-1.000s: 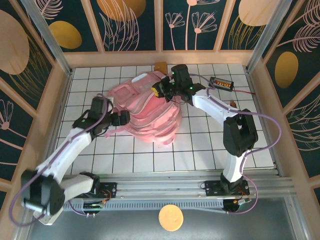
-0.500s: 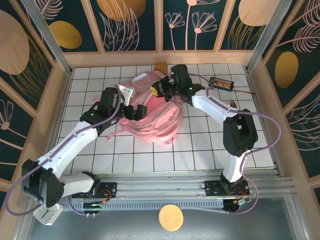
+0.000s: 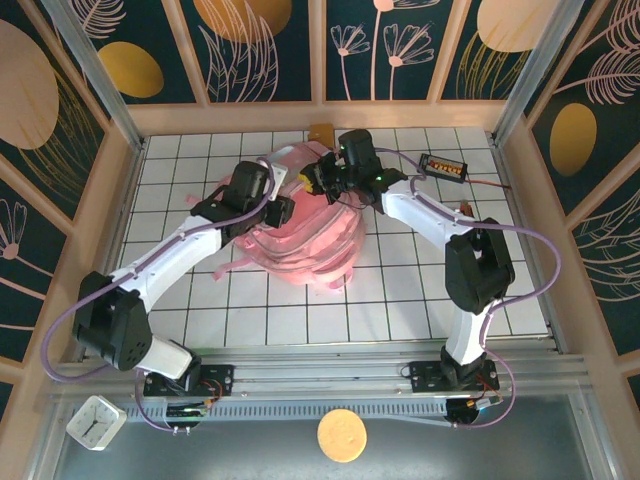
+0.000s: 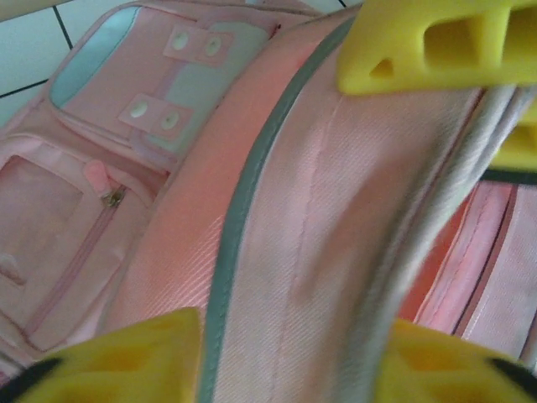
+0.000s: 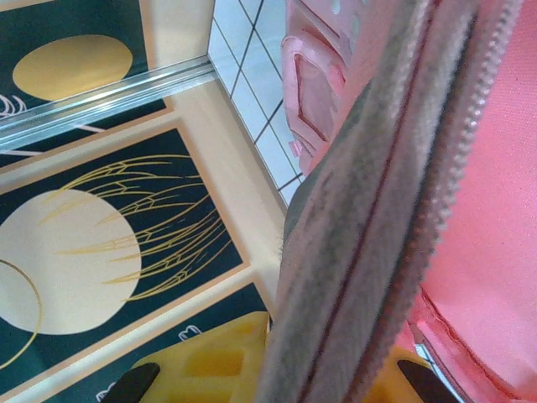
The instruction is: Pack the student bag
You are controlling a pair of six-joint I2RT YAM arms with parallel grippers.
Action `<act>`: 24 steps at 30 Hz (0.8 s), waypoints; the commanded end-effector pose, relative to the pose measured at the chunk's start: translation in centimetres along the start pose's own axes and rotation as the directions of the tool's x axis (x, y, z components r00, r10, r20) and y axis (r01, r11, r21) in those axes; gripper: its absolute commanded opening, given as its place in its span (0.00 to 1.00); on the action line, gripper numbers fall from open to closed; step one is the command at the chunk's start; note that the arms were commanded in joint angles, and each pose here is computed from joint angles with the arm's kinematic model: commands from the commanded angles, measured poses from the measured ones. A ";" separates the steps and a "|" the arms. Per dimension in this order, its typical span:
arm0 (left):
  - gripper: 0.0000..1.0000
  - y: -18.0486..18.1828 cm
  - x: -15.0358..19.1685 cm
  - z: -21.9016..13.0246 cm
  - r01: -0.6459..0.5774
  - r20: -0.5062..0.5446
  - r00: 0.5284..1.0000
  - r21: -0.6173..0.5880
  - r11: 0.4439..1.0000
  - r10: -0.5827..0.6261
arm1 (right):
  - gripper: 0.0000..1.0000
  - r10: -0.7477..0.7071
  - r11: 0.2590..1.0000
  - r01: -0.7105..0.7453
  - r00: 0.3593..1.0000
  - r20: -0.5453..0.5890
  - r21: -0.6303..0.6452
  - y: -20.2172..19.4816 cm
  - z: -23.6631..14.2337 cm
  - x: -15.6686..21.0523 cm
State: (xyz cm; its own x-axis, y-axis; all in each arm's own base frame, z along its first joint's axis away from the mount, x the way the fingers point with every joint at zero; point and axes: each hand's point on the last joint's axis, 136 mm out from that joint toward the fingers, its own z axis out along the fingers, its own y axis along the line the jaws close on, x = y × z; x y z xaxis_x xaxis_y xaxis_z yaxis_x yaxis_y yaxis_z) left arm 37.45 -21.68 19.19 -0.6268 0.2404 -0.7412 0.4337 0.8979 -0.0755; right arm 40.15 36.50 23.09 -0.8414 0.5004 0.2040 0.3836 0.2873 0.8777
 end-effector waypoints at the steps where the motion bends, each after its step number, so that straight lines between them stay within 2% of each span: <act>1: 0.07 2.0 -0.3 0.5 0.019 -0.013 1.000 -0.119 0.993 -0.021 | 0.00 -0.103 0.985 0.095 0.994 -0.044 -0.146 4.5 -1.6 2.4; 2: 0.00 2.1 -0.2 0.6 0.021 -0.021 0.999 -0.125 0.992 -0.024 | 0.00 -0.108 0.985 0.101 0.993 -0.046 -0.139 4.4 -1.8 2.4; 5: 0.00 1.9 0.2 1.0 0.024 -0.045 0.999 -0.114 0.993 -0.030 | 0.05 -0.143 0.984 0.138 0.989 -0.039 -0.111 3.6 -2.9 2.0; 7: 0.00 2.1 0.4 1.2 0.028 -0.062 0.997 -0.127 0.991 -0.036 | 0.22 -0.190 0.980 0.188 0.981 -0.028 -0.067 2.9 -4.4 1.5; 8: 0.00 2.3 0.6 1.3 0.028 -0.071 0.997 -0.138 0.990 -0.039 | 0.34 -0.220 0.975 0.218 0.975 -0.030 -0.042 2.5 -5.0 1.7; 9: 0.00 2.5 0.6 1.3 0.033 -0.076 0.996 -0.149 0.988 -0.045 | 0.61 -0.260 0.966 0.260 0.965 -0.033 -0.008 2.1 -5.8 2.1; 10: 0.00 2.6 0.5 1.3 0.037 -0.077 0.996 -0.153 0.988 -0.049 | 0.99 -0.283 0.958 0.283 0.959 0.002 0.040 1.6 -7.4 0.7; 17: 0.00 3.0 0.1 0.7 0.075 -0.079 0.993 -0.167 0.983 -0.089 | 0.99 -0.517 0.847 0.469 0.836 0.186 0.249 0.6 -16.1 -2.1; 21: 0.00 3.8 0.3 0.2 0.105 -0.086 0.989 -0.175 0.979 -0.121 | 0.99 -0.444 0.896 0.416 0.859 0.256 0.157 -2.6 -19.0 -6.7; 23: 0.00 4.6 0.5 -0.1 0.119 -0.091 0.986 -0.187 0.975 -0.137 | 0.95 -0.476 0.874 0.417 0.841 0.257 0.251 -4.8 -19.7 -9.8; 24: 0.00 5.2 0.7 -0.4 0.127 -0.093 0.985 -0.202 0.971 -0.148 | 0.94 -0.517 0.832 0.419 0.822 0.238 0.364 -6.2 -19.8 -11.5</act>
State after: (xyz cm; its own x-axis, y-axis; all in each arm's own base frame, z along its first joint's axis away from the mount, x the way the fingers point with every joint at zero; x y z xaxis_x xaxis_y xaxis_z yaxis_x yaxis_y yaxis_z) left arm 38.79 -19.63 17.94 -0.7168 0.1897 -0.6709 0.3048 0.9507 -0.0568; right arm 38.25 14.83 29.17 -0.7519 0.5586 -0.3501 0.0875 0.6109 0.7869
